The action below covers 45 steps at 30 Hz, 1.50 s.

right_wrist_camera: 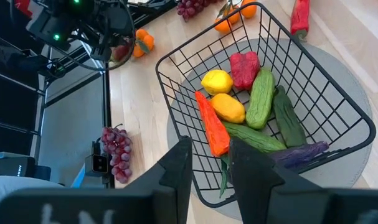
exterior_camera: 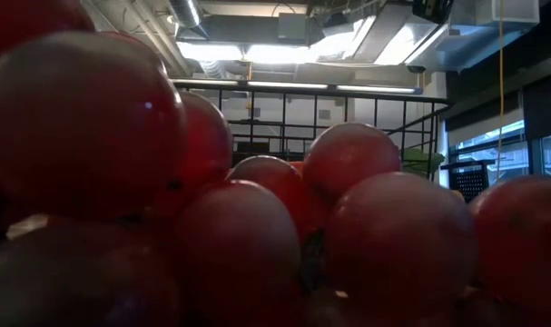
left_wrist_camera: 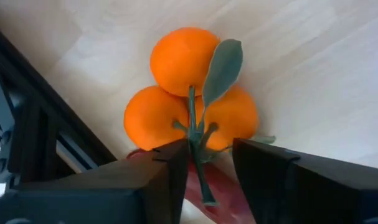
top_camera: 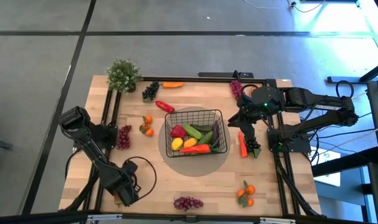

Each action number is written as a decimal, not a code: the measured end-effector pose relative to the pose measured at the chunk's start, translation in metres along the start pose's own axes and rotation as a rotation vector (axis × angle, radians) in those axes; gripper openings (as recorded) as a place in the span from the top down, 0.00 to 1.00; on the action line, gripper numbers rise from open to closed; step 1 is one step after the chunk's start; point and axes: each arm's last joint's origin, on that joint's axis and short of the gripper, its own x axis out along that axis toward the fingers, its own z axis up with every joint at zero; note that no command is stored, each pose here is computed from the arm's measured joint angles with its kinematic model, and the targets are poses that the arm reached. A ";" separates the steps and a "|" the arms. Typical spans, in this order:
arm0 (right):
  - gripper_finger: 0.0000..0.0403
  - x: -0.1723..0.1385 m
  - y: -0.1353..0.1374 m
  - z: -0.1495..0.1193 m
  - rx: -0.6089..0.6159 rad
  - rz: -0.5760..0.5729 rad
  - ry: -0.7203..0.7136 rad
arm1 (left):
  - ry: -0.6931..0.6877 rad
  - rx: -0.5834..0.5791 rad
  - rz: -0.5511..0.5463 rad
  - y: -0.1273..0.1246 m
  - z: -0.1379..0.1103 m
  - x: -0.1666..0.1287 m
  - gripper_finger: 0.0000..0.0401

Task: Build produce basket
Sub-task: Put the bottom left orange into the basket

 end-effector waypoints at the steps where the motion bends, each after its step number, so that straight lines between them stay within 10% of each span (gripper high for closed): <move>1: 0.76 0.000 0.000 0.000 0.003 0.000 0.000 | 0.004 0.013 0.002 0.000 0.000 0.000 0.75; 6: 0.76 0.000 0.000 0.000 0.025 0.000 0.000 | 0.013 0.042 0.017 -0.001 0.005 0.000 0.96; 17: 0.76 0.000 -0.001 0.000 0.012 -0.034 -0.017 | -0.019 0.142 -0.068 0.006 0.031 -0.026 1.00; 35: 0.76 0.000 -0.004 0.001 -0.087 -0.133 -0.058 | -0.475 0.082 -0.555 0.058 0.112 -0.169 1.00; 45: 0.76 -0.002 -0.008 0.004 -0.106 -0.290 -0.131 | -0.640 0.282 -0.441 0.027 0.198 -0.176 1.00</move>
